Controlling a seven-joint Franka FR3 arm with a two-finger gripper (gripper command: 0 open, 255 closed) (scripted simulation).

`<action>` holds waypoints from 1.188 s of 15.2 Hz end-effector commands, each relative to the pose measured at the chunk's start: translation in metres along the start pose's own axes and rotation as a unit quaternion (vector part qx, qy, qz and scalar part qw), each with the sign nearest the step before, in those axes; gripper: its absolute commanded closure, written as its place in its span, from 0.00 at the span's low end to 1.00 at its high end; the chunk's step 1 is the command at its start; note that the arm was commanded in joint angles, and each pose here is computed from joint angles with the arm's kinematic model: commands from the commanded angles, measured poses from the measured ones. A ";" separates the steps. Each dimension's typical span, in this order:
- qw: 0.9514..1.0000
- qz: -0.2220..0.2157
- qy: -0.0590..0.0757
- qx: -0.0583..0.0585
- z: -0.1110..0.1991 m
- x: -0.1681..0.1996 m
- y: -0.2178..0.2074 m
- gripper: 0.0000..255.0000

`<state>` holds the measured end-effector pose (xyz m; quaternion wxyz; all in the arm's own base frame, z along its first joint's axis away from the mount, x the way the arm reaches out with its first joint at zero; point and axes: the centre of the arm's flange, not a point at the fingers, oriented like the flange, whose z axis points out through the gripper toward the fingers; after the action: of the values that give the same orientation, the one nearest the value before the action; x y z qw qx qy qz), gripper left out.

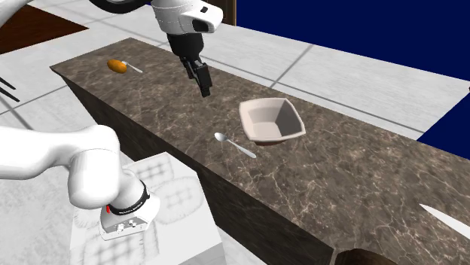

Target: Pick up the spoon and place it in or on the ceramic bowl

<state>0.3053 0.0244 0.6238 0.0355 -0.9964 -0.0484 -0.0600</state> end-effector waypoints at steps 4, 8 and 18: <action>1.000 -0.030 0.002 -0.003 0.039 0.007 -0.005 0.00; 0.998 -0.069 0.005 -0.008 0.091 0.015 -0.011 0.00; 0.986 -0.168 0.011 -0.018 0.220 0.035 -0.027 0.00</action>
<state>0.3617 0.0688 0.4256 0.0091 -0.9763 -0.2030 -0.0743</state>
